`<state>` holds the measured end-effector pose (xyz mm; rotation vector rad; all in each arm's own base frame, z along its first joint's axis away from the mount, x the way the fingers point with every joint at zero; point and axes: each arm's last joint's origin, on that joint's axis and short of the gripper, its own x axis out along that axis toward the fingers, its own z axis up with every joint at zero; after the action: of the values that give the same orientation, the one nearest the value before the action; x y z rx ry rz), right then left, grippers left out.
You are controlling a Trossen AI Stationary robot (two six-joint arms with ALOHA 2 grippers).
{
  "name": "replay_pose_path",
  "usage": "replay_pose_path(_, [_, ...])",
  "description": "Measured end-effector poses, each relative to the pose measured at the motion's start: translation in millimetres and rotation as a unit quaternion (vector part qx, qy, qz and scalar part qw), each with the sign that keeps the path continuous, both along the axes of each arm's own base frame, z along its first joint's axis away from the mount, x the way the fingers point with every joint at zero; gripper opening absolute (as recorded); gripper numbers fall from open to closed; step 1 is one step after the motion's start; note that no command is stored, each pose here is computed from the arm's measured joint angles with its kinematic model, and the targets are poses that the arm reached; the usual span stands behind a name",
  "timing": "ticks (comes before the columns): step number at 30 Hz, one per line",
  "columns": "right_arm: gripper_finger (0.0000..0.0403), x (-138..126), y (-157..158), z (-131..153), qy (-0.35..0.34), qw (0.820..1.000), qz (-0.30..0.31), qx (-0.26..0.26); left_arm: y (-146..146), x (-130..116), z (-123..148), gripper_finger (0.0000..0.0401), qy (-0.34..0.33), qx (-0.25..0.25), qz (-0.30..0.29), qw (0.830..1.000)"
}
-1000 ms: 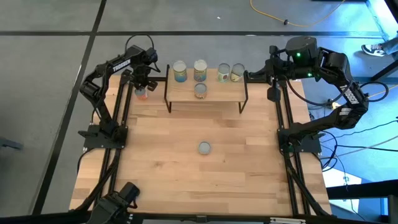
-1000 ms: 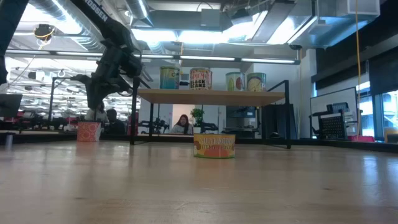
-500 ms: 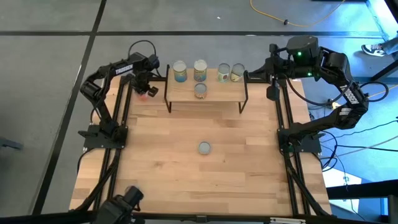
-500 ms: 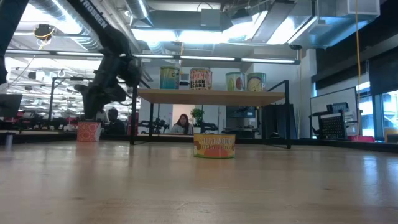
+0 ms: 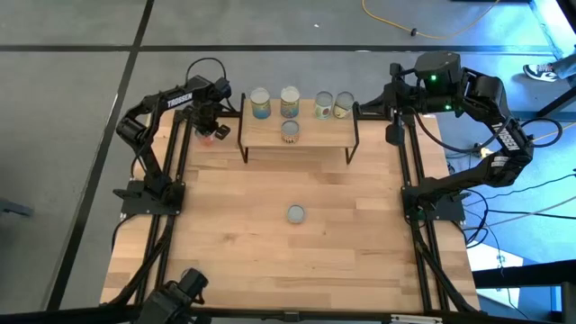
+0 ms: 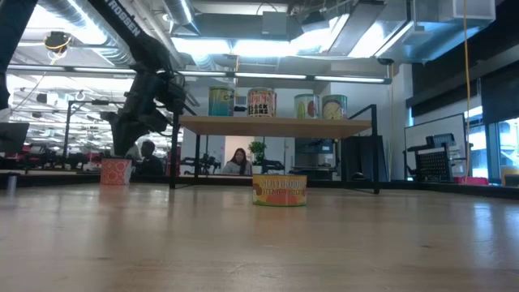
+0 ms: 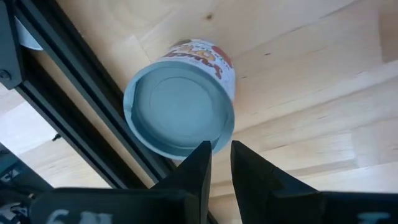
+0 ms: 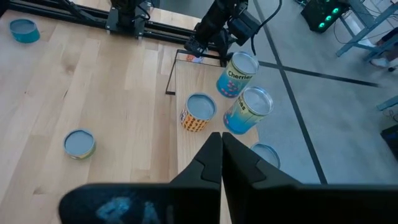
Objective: Pick and place cans onto a shelf
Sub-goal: Put the canned tomato sauce on the shelf
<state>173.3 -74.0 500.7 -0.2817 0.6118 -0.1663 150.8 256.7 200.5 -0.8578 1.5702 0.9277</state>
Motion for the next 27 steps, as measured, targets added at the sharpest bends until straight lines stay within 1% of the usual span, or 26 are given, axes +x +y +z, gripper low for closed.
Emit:
replay_pose_path(4, [0.0005, 0, 0, 0, 0.000, 1.000, 0.000, 0.000, 1, 1, -2, 0.0053, -0.006, 0.007, 0.011, 1.000])
replay_pose_path(13, [0.0005, 0, 0, 0, 0.000, 1.000, -0.001, -0.001, -7, -4, -16, 0.0053, 0.009, -0.011, 0.010, 1.000])
replay_pose_path(17, [0.0005, 0, -1, 0, 0.004, 1.000, -0.018, -0.010, -8, -7, -21, 0.0053, 0.023, -0.007, 0.008, 1.000])
replay_pose_path(21, [0.0005, 0, -1, 0, 0.004, 1.000, -0.018, -0.010, -9, -7, -23, 0.0052, 0.026, -0.004, 0.007, 1.000])
replay_pose_path(24, [0.0005, 0, -1, 0, 0.004, 1.000, -0.018, -0.010, -8, -7, -23, 0.0040, 0.035, 0.003, 0.005, 0.999])
replay_pose_path(27, [0.0005, 0, -1, 0, 0.004, 1.000, -0.019, -0.010, -8, -8, -23, 0.0014, 0.051, 0.014, 0.002, 0.999])
